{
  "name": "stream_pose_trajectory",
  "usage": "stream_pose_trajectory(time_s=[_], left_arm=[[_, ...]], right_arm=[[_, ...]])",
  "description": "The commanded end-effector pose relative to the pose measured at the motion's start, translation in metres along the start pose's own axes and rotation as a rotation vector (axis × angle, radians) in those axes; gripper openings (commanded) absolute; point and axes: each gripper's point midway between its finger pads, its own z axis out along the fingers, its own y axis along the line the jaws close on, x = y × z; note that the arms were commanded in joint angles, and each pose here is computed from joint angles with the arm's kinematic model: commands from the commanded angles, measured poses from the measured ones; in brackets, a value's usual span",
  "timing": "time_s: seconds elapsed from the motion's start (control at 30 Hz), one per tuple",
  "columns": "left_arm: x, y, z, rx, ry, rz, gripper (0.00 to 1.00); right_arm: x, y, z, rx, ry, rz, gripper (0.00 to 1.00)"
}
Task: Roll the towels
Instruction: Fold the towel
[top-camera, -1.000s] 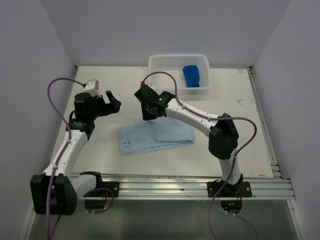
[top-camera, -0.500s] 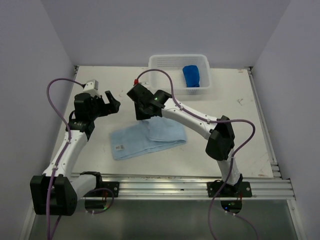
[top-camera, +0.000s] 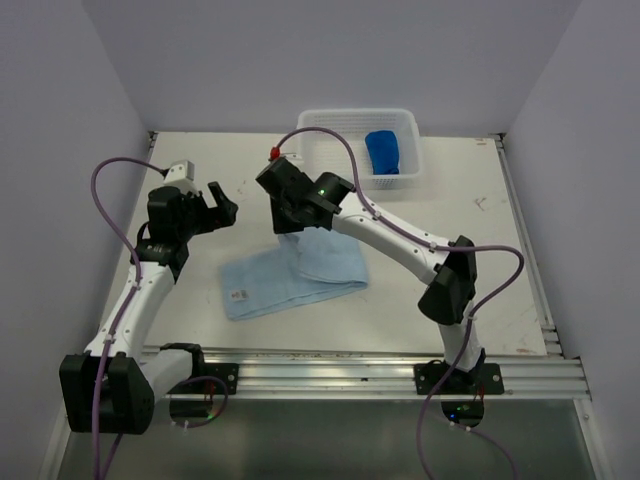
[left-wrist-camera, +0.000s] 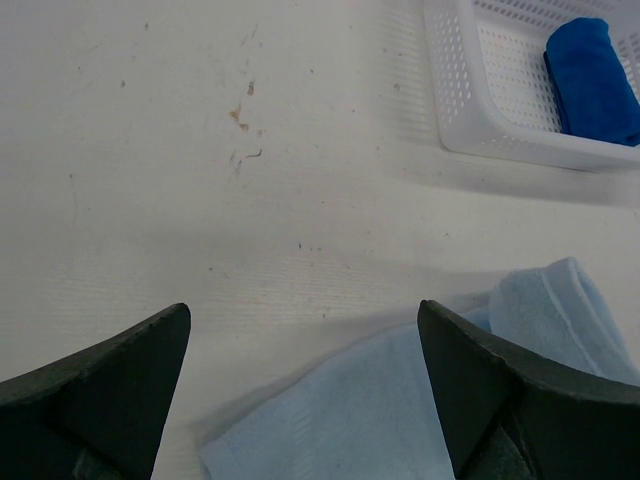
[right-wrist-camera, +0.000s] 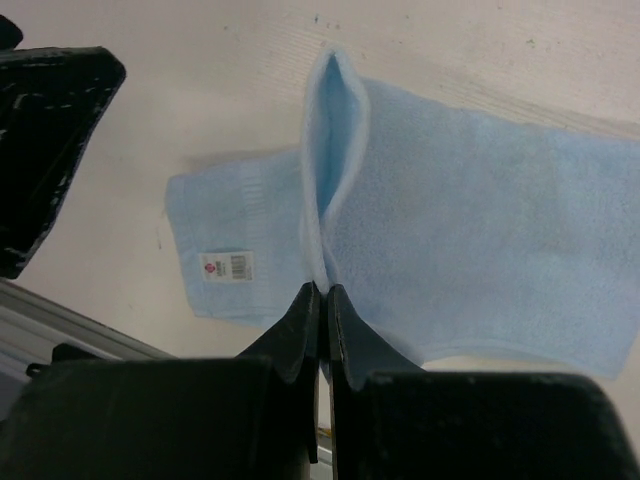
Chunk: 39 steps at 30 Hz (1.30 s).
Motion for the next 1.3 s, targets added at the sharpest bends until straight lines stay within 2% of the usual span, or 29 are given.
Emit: stream_pose_trajectory(time_s=[0.0, 0.13, 0.4, 0.73, 0.77, 0.87, 0.9, 0.93, 0.97, 1.17, 1.27], left_arm=[[-0.012, -0.001, -0.005, -0.008, -0.046, 0.016, 1.00], [-0.013, -0.001, -0.005, -0.009, -0.048, 0.016, 1.00], [-0.012, 0.001, -0.005, -0.019, -0.045, 0.017, 1.00], [-0.024, 0.022, -0.015, -0.160, -0.101, -0.013, 1.00], [-0.022, 0.024, -0.015, -0.170, -0.096, -0.014, 1.00], [-0.024, 0.026, -0.016, -0.181, -0.098, -0.014, 1.00], [-0.024, 0.026, -0.016, -0.183, -0.097, -0.014, 1.00], [-0.024, 0.028, -0.016, -0.191, -0.100, -0.014, 1.00], [-0.025, 0.028, -0.018, -0.196, -0.104, -0.016, 1.00], [-0.035, 0.032, -0.027, -0.229, -0.154, -0.021, 1.00], [-0.032, 0.032, -0.025, -0.225, -0.142, -0.020, 0.99]], right_arm=[[-0.024, 0.033, -0.046, -0.140, -0.075, 0.031, 0.00], [-0.007, 0.055, -0.041, -0.180, -0.037, 0.006, 0.00], [0.047, 0.078, 0.014, -0.208, 0.087, -0.004, 0.00], [0.068, 0.100, 0.039, -0.283, 0.136, 0.019, 0.00], [0.072, 0.107, 0.039, -0.318, 0.150, 0.024, 0.02], [0.076, 0.122, 0.043, -0.402, 0.158, 0.052, 0.16], [0.079, 0.123, 0.045, -0.409, 0.165, 0.058, 0.21], [0.079, 0.125, 0.047, -0.418, 0.165, 0.060, 0.31], [0.078, 0.125, 0.047, -0.423, 0.163, 0.061, 0.34], [0.054, 0.114, 0.036, -0.437, 0.124, 0.098, 0.38], [0.031, 0.083, 0.025, -0.403, 0.080, 0.139, 0.37]])
